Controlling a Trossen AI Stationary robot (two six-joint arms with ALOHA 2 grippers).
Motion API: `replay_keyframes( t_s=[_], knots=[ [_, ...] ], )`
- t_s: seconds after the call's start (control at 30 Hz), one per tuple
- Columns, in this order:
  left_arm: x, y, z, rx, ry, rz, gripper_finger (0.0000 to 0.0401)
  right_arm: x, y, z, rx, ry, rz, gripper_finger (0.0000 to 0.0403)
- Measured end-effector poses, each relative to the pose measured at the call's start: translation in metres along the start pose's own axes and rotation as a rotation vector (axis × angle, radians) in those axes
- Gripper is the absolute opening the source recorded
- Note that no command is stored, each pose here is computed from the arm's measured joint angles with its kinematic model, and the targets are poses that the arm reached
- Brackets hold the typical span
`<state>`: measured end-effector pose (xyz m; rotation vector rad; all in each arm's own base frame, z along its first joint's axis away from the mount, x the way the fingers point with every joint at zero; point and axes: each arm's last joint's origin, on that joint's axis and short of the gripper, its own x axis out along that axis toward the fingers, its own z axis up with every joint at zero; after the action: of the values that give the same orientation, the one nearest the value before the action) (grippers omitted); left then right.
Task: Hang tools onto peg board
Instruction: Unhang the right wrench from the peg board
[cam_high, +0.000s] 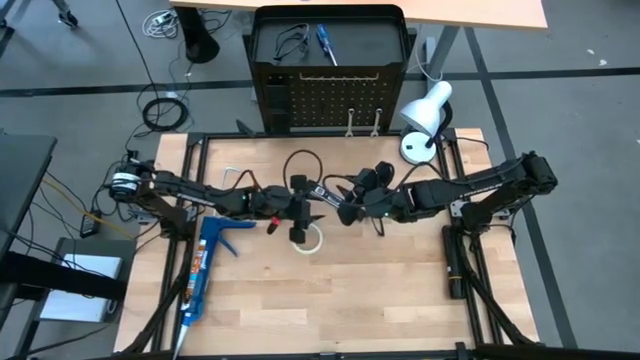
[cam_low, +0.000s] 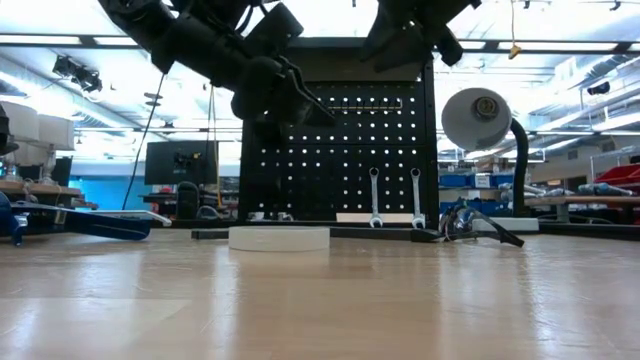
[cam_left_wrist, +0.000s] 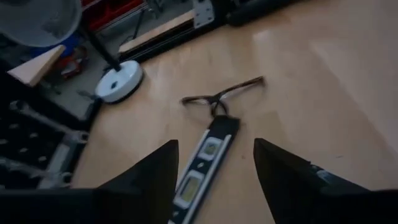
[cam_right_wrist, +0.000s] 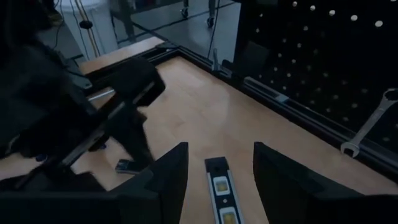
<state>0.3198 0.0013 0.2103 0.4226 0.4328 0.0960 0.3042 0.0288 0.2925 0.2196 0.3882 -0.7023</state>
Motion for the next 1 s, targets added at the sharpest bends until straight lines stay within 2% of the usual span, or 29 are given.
replay_keyframes(
  t_s=[0.17, 0.47, 0.53, 0.67, 0.8, 1.0],
  knots=[
    [0.000, 0.002, 0.005, -0.006, -0.046, 0.026, 0.0214, 0.000, 0.000, 0.000, -0.038, 0.005, -0.002, 0.0183],
    [-0.001, 0.003, 0.009, 0.014, -0.093, 0.019, 0.0213, -0.015, 0.005, 0.023, -0.055, 0.008, 0.002, 0.0183],
    [-0.001, 0.003, 0.012, 0.009, -0.145, -0.014, 0.0213, -0.016, 0.006, 0.024, -0.055, 0.006, 0.006, 0.0183],
    [-0.007, 0.002, 0.019, -0.049, -0.363, -0.057, 0.0213, -0.018, 0.007, 0.026, -0.048, 0.000, 0.012, 0.0183],
    [-0.015, -0.004, 0.013, -0.073, -0.490, -0.015, 0.0213, -0.018, 0.007, 0.026, -0.042, -0.001, 0.012, 0.0183],
    [-0.028, 0.000, -0.010, -0.104, -0.555, 0.158, 0.0213, -0.018, 0.008, 0.028, -0.032, -0.015, 0.021, 0.0183]
  ],
)
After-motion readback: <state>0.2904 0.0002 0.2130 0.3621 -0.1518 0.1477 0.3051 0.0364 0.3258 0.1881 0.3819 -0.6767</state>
